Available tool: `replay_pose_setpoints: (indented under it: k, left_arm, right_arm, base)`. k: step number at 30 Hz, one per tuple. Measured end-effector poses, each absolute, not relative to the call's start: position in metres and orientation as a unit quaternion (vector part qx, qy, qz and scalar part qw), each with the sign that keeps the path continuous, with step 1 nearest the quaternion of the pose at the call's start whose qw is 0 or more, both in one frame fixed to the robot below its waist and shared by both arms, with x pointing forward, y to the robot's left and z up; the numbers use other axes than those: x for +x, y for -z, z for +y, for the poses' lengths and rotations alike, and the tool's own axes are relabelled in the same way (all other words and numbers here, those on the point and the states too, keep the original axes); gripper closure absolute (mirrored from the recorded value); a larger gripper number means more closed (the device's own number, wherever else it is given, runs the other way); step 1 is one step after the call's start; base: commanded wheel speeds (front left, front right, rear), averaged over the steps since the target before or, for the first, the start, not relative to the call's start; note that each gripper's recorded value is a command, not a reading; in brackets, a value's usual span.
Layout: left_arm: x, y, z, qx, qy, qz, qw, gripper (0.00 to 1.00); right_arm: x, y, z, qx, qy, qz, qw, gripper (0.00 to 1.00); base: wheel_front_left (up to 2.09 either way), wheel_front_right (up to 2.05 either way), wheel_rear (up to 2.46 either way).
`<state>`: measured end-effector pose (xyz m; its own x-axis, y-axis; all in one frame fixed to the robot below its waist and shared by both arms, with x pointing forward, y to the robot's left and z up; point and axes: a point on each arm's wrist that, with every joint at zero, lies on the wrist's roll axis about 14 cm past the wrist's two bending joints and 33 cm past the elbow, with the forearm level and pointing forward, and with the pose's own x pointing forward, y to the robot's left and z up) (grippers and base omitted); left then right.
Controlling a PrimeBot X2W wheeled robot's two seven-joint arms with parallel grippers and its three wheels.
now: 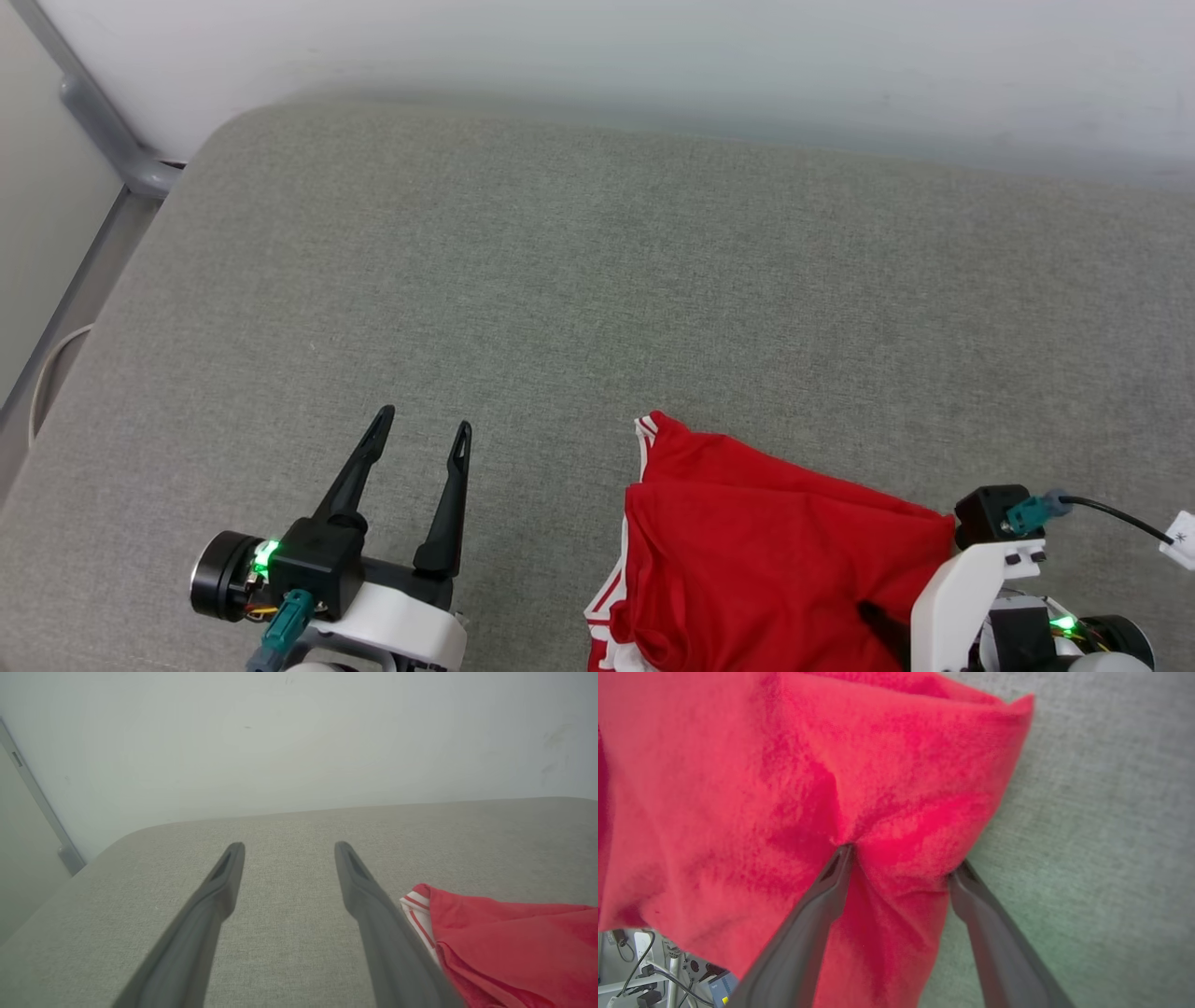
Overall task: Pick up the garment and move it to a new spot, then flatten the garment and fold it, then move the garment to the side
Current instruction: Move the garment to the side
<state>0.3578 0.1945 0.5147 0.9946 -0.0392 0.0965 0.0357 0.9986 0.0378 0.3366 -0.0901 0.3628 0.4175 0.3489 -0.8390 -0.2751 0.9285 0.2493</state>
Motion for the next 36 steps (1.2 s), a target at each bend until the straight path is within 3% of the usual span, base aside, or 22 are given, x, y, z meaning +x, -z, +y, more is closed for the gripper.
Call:
replay_pose_setpoints:
  k: [1,2,3,4,14,23,36]
  left_arm:
    - [0.358,-0.514,0.195,0.018,0.017,-0.047,0.999,0.00]
    - [0.357,-0.513,0.196,0.018,0.017,-0.046,0.999,0.00]
    - [0.357,-0.513,0.196,0.017,0.017,-0.045,0.999,0.00]
    - [0.358,-0.512,0.196,0.017,0.016,-0.044,0.999,0.00]
    - [0.362,-0.519,0.187,0.014,0.032,-0.056,0.998,0.00]
    - [0.372,-0.526,0.163,0.006,0.068,-0.071,0.995,0.00]
    - [0.403,-0.519,0.104,-0.005,0.161,-0.068,0.985,0.00]
  right_arm:
    - [0.336,-0.361,-0.088,0.033,-0.188,0.510,0.839,0.00]
    - [0.336,-0.359,-0.086,0.030,-0.191,0.512,0.837,0.51]
    - [0.336,-0.357,-0.085,0.027,-0.193,0.514,0.835,0.82]
    - [0.336,-0.356,-0.084,0.023,-0.194,0.513,0.836,1.00]
    - [0.352,-0.373,-0.091,-0.038,-0.206,0.455,0.865,1.00]
    - [0.376,-0.416,-0.144,-0.167,-0.187,0.393,0.885,1.00]
    - [0.379,-0.441,-0.273,-0.336,-0.104,0.409,0.842,1.00]
  base:
    - [0.00,0.00,0.00]
    - [0.00,0.00,0.00]
    - [0.00,0.00,0.00]
    - [0.00,0.00,0.00]
    - [0.00,0.00,0.00]
    - [0.00,0.00,0.00]
    - [0.00,0.00,0.00]
